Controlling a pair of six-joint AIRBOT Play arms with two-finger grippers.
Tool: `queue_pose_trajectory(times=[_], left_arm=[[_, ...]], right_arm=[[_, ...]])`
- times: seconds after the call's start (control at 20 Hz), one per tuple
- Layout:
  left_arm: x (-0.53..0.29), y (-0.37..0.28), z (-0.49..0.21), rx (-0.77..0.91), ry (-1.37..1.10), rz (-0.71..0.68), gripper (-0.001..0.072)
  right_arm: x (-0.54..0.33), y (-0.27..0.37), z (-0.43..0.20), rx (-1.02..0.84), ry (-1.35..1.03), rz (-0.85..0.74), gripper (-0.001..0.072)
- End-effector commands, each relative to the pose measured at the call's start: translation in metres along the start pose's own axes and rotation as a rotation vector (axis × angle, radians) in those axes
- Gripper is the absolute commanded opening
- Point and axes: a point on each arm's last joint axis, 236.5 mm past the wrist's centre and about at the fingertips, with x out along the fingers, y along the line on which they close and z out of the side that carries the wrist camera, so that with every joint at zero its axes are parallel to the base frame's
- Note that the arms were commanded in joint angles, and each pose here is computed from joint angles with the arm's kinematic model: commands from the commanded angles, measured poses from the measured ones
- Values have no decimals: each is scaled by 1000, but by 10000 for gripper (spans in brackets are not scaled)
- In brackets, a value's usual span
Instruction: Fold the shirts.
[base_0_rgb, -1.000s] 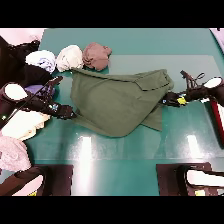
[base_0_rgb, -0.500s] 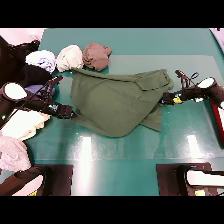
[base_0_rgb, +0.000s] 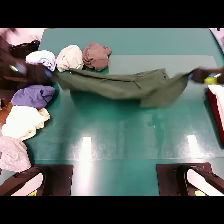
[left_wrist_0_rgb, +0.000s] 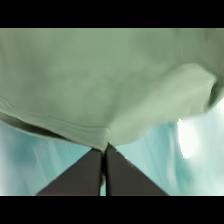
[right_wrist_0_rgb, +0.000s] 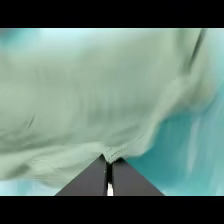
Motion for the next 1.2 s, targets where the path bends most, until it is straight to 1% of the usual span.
queue_pose_trajectory(times=[0.0,0.1,0.25,0.35,0.45,0.6,0.7,0.85,1.05,1.15], left_arm=[[-95,-45,90,180,-301,48,22],[-155,-83,121,283,-462,55,22],[-229,-130,141,396,-658,63,22],[-257,-147,140,420,-738,62,22],[-279,-162,131,441,-784,58,22],[-282,-167,121,453,-766,58,21],[-258,-152,114,424,-679,63,21],[-173,-99,88,294,-433,50,21],[-42,-18,7,64,-32,19,22],[6,13,-30,-29,94,14,22]], right_arm=[[-121,59,103,-151,-407,-29,22],[-198,99,142,-245,-632,-43,22],[-302,149,159,-372,-886,-93,21],[-348,163,154,-429,-960,-176,21],[-372,151,146,-398,-949,-289,20],[-363,109,131,-295,-762,-437,19],[-326,81,123,-249,-573,-464,19],[-243,30,99,-153,-234,-457,18],[-125,-41,22,33,260,-419,18],[-79,-61,-10,75,422,-394,18]])
